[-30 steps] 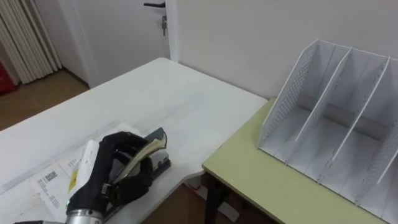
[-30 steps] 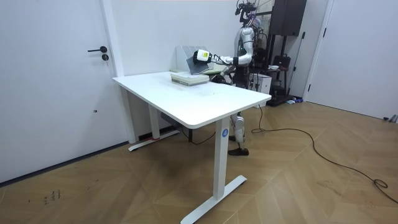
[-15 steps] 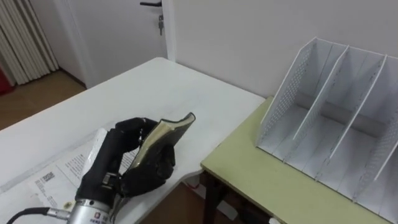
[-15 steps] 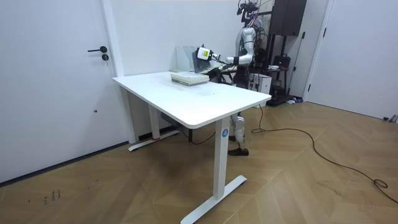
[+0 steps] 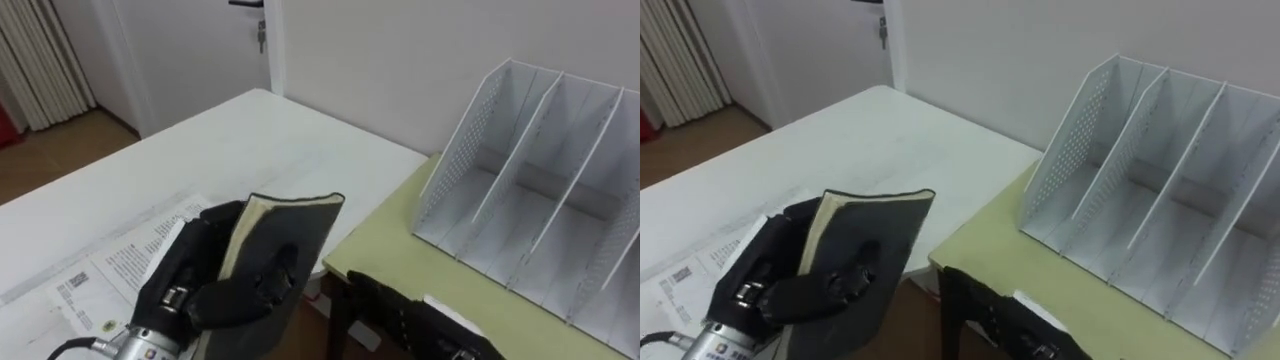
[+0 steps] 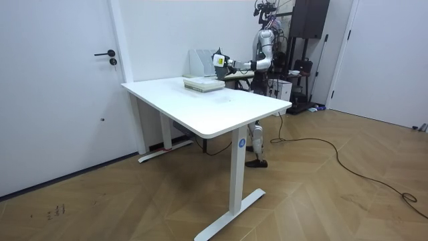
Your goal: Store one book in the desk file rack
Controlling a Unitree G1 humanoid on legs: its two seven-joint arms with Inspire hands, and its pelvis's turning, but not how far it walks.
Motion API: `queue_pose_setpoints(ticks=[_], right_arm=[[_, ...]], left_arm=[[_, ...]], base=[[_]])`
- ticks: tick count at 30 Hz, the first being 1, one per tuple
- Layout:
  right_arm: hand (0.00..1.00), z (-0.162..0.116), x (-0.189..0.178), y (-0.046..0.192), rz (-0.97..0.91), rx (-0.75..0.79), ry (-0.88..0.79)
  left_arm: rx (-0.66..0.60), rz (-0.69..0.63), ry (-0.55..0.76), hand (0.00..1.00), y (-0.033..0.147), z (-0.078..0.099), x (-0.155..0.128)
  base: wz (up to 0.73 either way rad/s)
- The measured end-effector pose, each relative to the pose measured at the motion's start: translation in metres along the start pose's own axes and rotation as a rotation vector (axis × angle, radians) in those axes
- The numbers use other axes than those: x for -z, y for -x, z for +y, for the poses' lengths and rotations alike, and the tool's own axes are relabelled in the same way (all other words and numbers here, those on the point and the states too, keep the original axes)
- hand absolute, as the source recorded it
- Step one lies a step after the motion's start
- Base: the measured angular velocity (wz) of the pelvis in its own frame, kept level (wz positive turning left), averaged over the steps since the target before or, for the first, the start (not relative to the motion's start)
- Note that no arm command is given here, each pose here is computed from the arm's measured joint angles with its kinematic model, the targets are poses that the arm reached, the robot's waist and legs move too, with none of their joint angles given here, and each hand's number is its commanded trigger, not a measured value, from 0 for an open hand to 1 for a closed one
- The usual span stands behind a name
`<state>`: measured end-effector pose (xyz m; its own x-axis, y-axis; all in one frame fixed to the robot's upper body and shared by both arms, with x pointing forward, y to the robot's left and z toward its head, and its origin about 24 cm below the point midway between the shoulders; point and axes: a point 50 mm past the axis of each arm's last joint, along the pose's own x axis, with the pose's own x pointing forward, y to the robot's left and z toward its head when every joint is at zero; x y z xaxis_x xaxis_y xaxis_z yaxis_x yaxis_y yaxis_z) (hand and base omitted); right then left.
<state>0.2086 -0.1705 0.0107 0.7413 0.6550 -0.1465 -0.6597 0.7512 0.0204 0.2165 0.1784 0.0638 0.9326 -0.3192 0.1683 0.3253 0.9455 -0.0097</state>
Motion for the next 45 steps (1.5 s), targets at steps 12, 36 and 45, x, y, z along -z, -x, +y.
queue_pose_setpoints(ticks=[12,36,45], right_arm=[[0.00,-0.008,-0.025,-0.003,-0.221,-0.036,-0.173],[0.00,0.003,-0.031,-0.006,-0.293,-0.193,-0.312],[1.00,0.007,-0.029,-0.008,-0.299,-0.221,-0.381]], left_arm=[[0.081,-0.032,0.231,1.00,0.001,0.000,0.000],[0.275,0.035,0.392,1.00,0.003,-0.003,0.010],[0.327,0.036,0.435,1.00,0.005,-0.002,0.008]], base=[[-0.03],[-0.03],[0.02]])
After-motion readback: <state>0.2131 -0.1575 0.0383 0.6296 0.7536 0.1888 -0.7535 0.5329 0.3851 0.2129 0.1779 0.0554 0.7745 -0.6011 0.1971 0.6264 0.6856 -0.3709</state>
